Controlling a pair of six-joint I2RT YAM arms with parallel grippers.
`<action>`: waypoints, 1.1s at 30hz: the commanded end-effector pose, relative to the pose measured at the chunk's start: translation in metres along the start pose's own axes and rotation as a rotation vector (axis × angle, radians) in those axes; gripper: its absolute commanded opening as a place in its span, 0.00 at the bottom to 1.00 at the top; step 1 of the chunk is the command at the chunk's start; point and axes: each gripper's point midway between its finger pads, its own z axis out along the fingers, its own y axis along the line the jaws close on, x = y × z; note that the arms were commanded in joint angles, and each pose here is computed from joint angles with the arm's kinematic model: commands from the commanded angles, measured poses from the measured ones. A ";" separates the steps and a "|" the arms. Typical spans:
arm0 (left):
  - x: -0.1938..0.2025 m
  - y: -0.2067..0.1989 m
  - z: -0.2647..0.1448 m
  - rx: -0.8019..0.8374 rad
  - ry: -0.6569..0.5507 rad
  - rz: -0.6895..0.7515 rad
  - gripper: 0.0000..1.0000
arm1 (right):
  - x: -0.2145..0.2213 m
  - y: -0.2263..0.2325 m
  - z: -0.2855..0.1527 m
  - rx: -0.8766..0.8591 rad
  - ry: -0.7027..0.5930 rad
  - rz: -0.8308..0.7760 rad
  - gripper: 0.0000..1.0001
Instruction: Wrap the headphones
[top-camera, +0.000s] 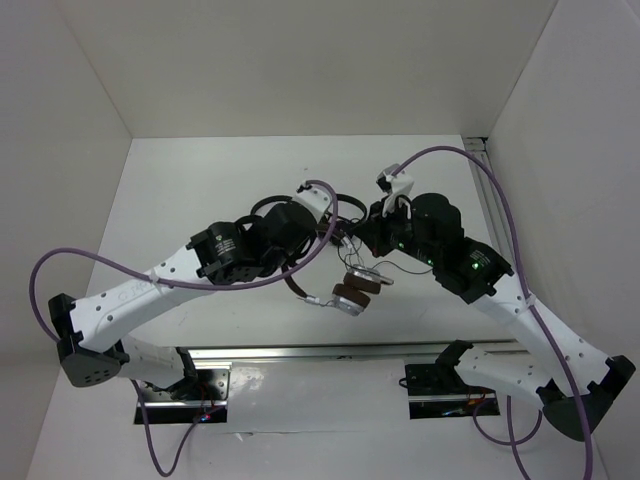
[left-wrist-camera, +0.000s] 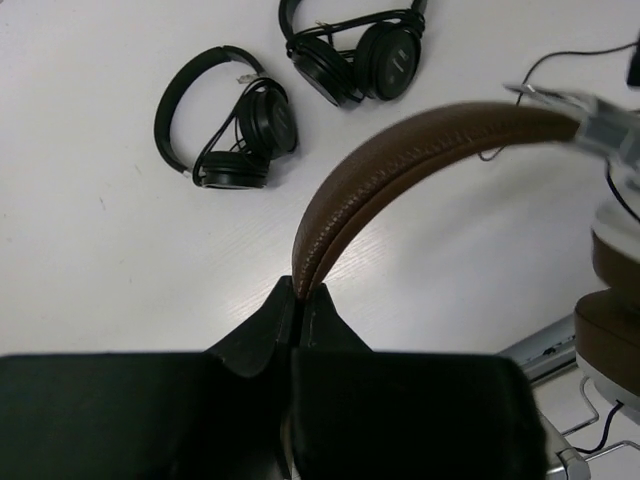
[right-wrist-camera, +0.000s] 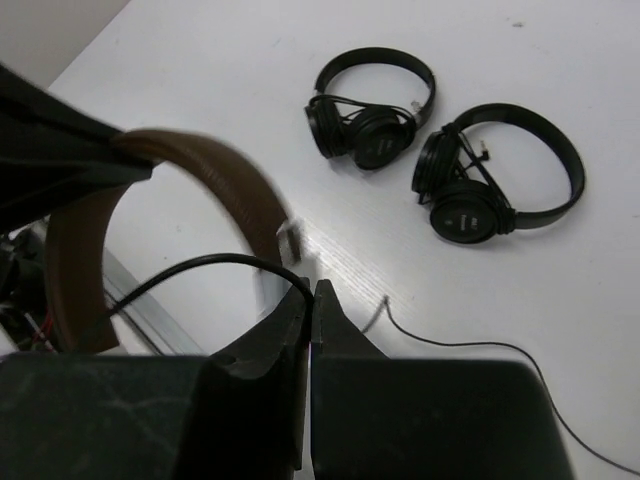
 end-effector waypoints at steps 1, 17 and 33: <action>-0.028 -0.013 -0.014 0.098 -0.127 -0.041 0.00 | -0.032 -0.011 -0.007 0.087 -0.106 -0.001 0.00; -0.021 -0.061 -0.035 0.413 -0.171 0.100 0.00 | -0.036 -0.021 0.003 0.144 -0.113 0.000 0.00; -0.026 -0.059 -0.012 0.301 -0.113 0.106 0.00 | -0.005 -0.001 0.002 0.025 -0.043 0.016 0.00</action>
